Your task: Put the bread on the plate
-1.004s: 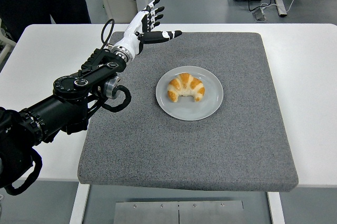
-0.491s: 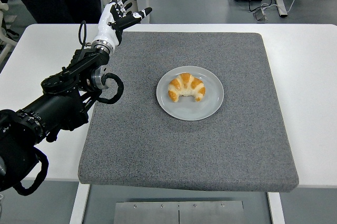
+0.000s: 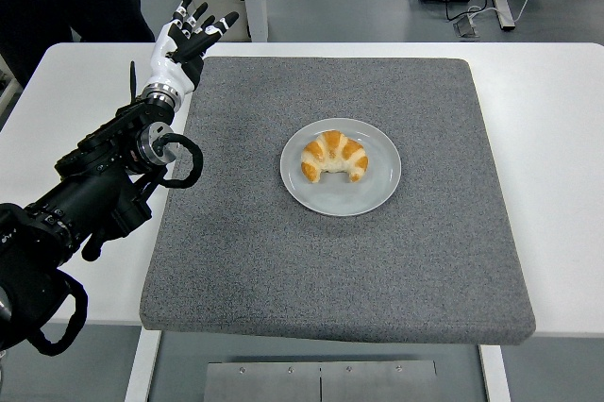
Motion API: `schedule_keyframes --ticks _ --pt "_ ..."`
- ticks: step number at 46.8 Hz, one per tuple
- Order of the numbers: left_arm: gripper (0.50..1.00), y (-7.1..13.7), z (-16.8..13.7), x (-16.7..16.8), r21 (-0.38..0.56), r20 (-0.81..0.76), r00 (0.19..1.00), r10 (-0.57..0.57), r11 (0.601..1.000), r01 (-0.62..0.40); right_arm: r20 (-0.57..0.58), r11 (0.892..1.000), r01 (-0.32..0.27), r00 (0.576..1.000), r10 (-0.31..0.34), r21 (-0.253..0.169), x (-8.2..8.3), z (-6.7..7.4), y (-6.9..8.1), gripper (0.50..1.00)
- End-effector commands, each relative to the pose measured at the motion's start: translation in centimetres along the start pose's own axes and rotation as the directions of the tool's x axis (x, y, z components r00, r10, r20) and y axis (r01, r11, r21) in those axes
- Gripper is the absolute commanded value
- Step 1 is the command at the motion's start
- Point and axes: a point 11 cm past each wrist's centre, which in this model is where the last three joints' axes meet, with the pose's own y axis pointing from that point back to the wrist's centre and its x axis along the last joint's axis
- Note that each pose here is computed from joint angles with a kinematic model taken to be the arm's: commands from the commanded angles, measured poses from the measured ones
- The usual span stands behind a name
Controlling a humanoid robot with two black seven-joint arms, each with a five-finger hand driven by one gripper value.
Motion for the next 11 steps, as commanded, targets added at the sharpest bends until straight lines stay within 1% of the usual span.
schedule_keyframes --ticks 1,11 --pt "0.968 -0.03 0.15 -0.01 -0.005 -0.016 1.000 -0.009 1.000 0.009 0.000 1.000 0.000 1.000 0.000 0.000 -0.02 0.00 0.00 1.000" --pt "0.968 -0.02 0.20 0.30 -0.009 -0.023 1.000 0.001 1.000 -0.001 0.000 1.000 0.009 1.000 -0.009 0.004 -0.20 -0.25 -0.09 1.000"
